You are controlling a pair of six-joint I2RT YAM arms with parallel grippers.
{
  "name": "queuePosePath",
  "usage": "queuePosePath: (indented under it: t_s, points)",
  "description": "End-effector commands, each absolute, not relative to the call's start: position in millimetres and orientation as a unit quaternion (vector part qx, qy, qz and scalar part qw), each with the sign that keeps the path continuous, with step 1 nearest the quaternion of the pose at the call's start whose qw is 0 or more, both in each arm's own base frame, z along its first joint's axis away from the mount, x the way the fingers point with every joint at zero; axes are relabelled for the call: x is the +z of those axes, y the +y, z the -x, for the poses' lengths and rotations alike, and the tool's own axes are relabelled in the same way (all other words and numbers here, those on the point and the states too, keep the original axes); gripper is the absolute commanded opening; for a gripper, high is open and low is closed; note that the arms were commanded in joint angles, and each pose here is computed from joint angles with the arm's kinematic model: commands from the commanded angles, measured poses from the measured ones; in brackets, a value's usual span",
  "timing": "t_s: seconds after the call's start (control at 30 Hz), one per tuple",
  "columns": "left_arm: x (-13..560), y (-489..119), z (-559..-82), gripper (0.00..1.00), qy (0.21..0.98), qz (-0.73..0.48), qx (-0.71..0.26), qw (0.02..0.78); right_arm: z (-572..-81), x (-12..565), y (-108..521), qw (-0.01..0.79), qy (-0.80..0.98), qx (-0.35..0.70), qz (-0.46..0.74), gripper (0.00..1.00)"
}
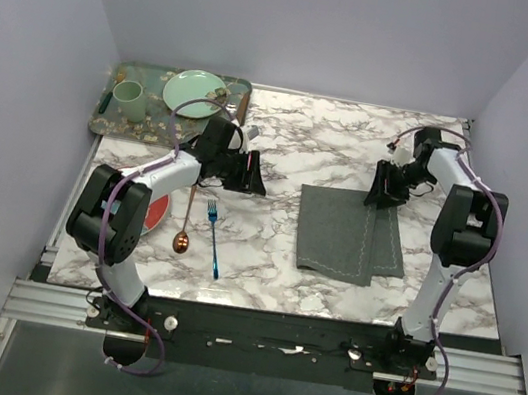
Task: Fold the napkin into a case and place the utensils inside
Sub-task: Smooth out the square-folded napkin at the center of the board.
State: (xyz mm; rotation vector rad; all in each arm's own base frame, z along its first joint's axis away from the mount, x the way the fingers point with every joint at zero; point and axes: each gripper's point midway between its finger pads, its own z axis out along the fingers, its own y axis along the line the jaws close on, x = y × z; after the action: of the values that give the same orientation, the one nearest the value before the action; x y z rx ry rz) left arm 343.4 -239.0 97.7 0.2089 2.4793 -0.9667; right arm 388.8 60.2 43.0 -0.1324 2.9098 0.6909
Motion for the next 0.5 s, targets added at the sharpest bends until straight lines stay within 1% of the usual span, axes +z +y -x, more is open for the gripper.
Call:
queuePosePath:
  t_s: [0.0, 0.03, 0.07, 0.17, 0.3, 0.47]
  points:
    - [109.6, -240.8, -336.6, 0.59, 0.893, -0.087, -0.367, 0.246, -368.2, 79.1, 57.3, 0.127, 0.966, 0.219, 0.048, 0.52]
    - [109.9, -240.4, -336.8, 0.59, 0.893, -0.084, -0.368, 0.246, -360.4, 87.6, 57.2, 0.139, 0.965, 0.216, 0.047, 0.5]
    - [110.2, -240.4, -336.6, 0.59, 0.893, -0.083, -0.368, 0.246, -344.1, 75.9, 58.6, 0.118, 0.968, 0.217, 0.036, 0.49]
    - [110.6, -241.1, -337.2, 0.59, 0.893, -0.084, -0.368, 0.247, -326.5, 62.5, 57.2, 0.096, 0.972, 0.212, 0.021, 0.48]
    - [111.5, -240.5, -337.6, 0.58, 0.893, -0.083, -0.366, 0.248, -298.7, 34.5, 55.5, 0.036, 0.978, 0.204, -0.004, 0.47]
    - [111.2, -239.6, -337.4, 0.58, 0.894, -0.083, -0.363, 0.247, -287.2, 22.8, 56.6, 0.016, 0.979, 0.205, -0.018, 0.47]
